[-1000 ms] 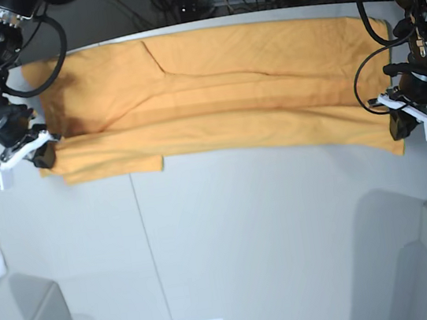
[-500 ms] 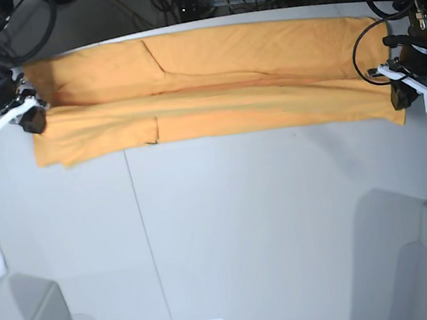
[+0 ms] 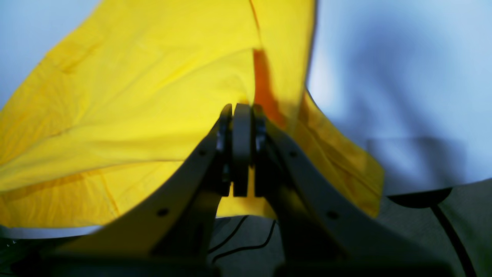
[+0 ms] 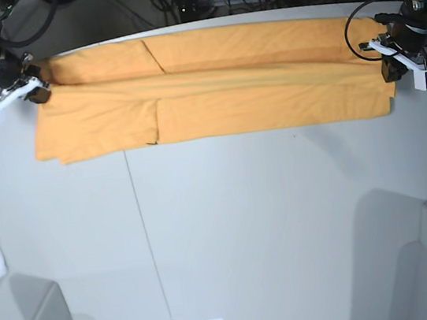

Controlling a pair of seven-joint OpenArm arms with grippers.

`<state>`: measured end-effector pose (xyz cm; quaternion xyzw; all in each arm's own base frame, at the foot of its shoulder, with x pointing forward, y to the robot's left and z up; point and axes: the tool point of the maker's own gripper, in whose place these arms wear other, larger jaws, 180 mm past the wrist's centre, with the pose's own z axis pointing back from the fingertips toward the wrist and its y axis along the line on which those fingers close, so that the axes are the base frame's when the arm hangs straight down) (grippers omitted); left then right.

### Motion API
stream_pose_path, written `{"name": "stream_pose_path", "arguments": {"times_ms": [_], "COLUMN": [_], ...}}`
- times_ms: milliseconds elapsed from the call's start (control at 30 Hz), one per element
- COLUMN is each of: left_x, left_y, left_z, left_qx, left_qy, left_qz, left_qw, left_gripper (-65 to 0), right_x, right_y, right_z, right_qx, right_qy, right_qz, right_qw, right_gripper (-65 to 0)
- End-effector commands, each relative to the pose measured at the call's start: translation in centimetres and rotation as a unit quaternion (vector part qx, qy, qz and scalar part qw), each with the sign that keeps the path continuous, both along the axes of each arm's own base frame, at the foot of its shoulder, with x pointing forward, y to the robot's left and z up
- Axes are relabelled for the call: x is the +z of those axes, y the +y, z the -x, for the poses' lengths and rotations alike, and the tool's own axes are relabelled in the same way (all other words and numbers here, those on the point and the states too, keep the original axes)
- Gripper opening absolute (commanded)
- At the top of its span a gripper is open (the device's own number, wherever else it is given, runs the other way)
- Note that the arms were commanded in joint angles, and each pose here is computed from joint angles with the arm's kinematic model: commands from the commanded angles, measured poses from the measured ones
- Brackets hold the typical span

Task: Fold the T-shirt properly
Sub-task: 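Release the hem and raise both grippers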

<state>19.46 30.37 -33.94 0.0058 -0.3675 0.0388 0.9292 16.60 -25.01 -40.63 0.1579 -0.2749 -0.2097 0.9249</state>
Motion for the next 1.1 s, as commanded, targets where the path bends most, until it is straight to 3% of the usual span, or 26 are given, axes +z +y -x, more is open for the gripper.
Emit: {"name": "stream_pose_path", "arguments": {"times_ms": [0,167,267,300,433,500,567,667,700,767,800,833,933,1067], "left_x": [0.8,-0.2,-0.2,-0.2,0.2,0.8,1.4,1.0,0.8,0.5,0.2,0.1,-1.0,-3.5], "left_y": [0.3,0.4,0.5,0.5,1.0,1.5,1.6,1.0,0.7,0.3,0.1,0.1,0.3,1.2], "left_z": [-0.4,0.7,0.9,1.0,1.0,1.1,1.0,0.9,0.8,0.8,0.9,0.7,0.7,2.1], "left_qx": [-0.004,-0.003,0.000,0.001,0.016,0.037,0.055,0.073,0.079,0.089,0.094,0.097,0.116,0.138], "left_qy": [-0.011,0.036,0.038,0.038,0.029,0.013,-0.004,-0.015,-0.019,-0.022,-0.020,-0.023,-0.019,0.015], "left_qz": [-0.009,-0.006,-0.007,-0.007,-0.004,-0.002,0.005,0.026,0.034,0.045,0.050,0.054,0.070,0.061], "left_qw": [1.000,0.999,0.999,0.999,0.999,0.999,0.998,0.997,0.996,0.995,0.994,0.994,0.991,0.988], "left_gripper": [-65.0,-65.0,-65.0,-58.1,-32.9,-25.2,-22.7,-26.5,-30.9,-44.9,-56.1,-65.0,-65.0,-65.0], "right_x": [0.9,0.9,0.9,1.5,4.2,4.7,4.6,4.2,4.1,4.0,3.7,3.5,2.6,1.0], "right_y": [-0.7,-0.9,-1.1,-1.5,-2.1,-1.8,-1.0,1.4,2.4,3.5,3.8,3.9,3.7,2.7], "right_z": [-0.7,-0.5,0.0,-0.2,-0.1,-0.3,-0.6,-1.4,-1.7,-2.4,-2.6,-2.6,-2.6,-1.7], "right_qx": [0.000,-0.001,-0.006,-0.013,-0.019,-0.010,0.002,0.045,0.059,0.072,0.074,0.074,0.069,0.067], "right_qy": [-0.020,-0.017,-0.015,-0.027,-0.071,-0.074,-0.075,-0.075,-0.076,-0.081,-0.080,-0.078,-0.065,-0.033], "right_qz": [0.011,0.012,0.014,0.023,0.061,0.066,0.060,0.045,0.039,0.028,0.024,0.021,0.016,0.046], "right_qw": [0.9997,0.9998,0.9998,0.9993,0.9954,0.9950,0.9954,0.9951,0.9946,0.9937,0.9938,0.9940,0.9954,0.9962], "right_gripper": [-65.0,-65.0,-46.2,-43.1,-42.9,-42.9,-42.9,-43.4,-46.2,-58.7,-65.0,-65.0,-65.0,-65.0]}}
